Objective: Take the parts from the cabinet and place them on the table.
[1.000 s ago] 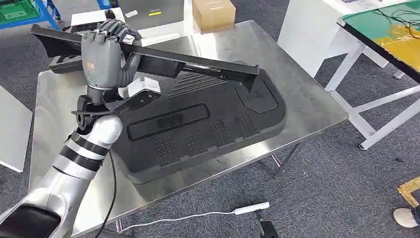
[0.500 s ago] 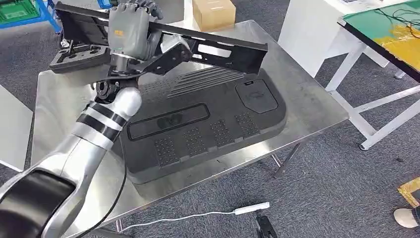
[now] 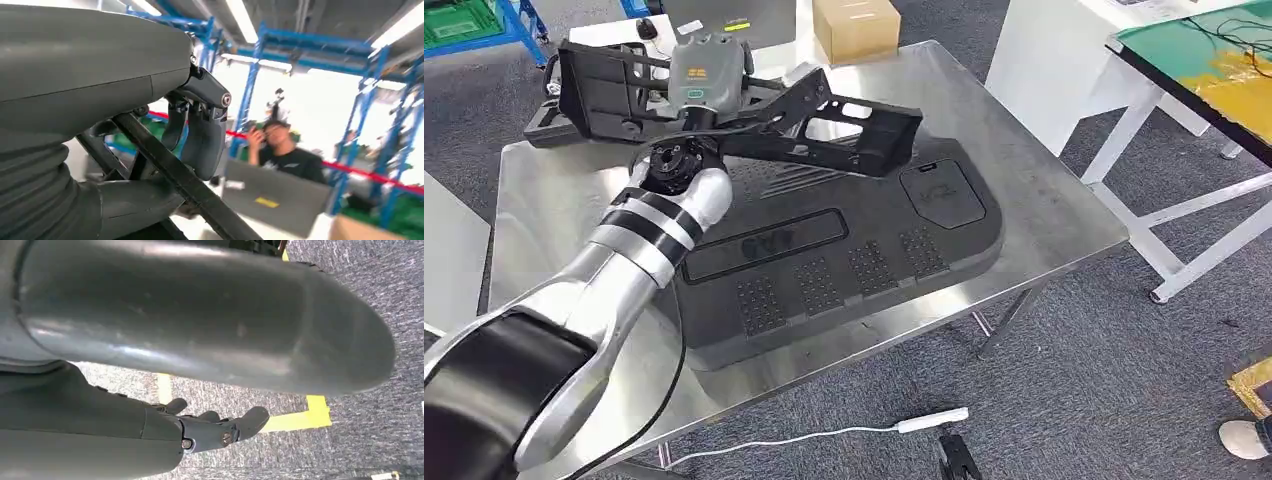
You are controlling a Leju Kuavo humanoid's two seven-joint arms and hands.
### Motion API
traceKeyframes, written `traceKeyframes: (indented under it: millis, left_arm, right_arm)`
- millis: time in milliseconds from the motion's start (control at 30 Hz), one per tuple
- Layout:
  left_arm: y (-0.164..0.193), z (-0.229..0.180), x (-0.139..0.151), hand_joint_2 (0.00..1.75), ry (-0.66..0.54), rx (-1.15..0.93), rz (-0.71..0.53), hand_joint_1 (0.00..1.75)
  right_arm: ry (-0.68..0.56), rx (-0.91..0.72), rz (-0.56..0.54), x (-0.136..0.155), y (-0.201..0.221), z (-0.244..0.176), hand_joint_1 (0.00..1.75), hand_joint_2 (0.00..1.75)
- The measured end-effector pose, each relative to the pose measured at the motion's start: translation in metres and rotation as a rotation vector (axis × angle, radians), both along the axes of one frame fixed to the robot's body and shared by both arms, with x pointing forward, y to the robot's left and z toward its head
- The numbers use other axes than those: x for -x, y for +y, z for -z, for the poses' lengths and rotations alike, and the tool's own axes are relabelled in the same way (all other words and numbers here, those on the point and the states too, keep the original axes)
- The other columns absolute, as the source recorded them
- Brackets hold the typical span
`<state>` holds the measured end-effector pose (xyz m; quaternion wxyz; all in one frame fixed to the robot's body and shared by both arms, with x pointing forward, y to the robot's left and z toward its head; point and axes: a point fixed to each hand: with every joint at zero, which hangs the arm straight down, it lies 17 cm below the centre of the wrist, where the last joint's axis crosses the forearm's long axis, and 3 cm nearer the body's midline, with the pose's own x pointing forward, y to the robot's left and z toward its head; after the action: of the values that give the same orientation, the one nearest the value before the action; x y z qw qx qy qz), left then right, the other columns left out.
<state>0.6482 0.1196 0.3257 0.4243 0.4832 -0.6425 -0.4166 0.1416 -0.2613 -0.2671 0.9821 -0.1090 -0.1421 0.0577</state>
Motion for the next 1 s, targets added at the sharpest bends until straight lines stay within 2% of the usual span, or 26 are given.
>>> traceKeyframes:
  millis: [233, 467, 500, 533, 567, 600, 733, 1000]
  left_arm:
    - [0.011, 0.017, -0.003, 1.75, 0.071, -0.027, -0.07, 1.75]
    - [0.003, 0.027, -0.002, 1.75, 0.123, -0.038, -0.065, 1.75]
    - [0.001, 0.029, -0.002, 1.75, 0.137, -0.047, -0.063, 0.56]
    - [-0.001, 0.032, -0.002, 1.75, 0.156, -0.055, -0.063, 0.05]
    - [-0.003, 0.035, -0.001, 1.75, 0.173, -0.063, -0.061, 0.0]
    - [-0.005, 0.038, -0.001, 0.0, 0.195, -0.075, -0.061, 0.0]
    - [-0.009, 0.05, 0.001, 0.0, 0.276, -0.14, -0.06, 0.0]
    - [-0.017, 0.04, 0.001, 0.0, 0.313, -0.204, -0.049, 0.0]
  right_arm:
    - [0.006, 0.003, 0.0, 0.0, 0.0, 0.0, 0.0, 0.0]
    - [0.006, 0.007, 0.0, -0.002, -0.002, 0.0, 0.0, 0.0]
    - [0.006, 0.008, 0.0, -0.003, -0.002, -0.001, 0.0, 0.0]
    - [0.006, 0.008, 0.0, -0.003, -0.002, -0.001, 0.0, 0.0]
    - [0.005, 0.007, 0.001, -0.004, -0.002, -0.001, 0.0, 0.0]
    - [0.003, 0.007, 0.002, -0.005, -0.002, -0.001, 0.0, 0.0]
    - [0.003, 0.003, 0.008, -0.005, -0.002, -0.001, 0.0, 0.0]
    - [0.0, 0.001, 0.022, -0.007, -0.004, -0.001, 0.0, 0.0]
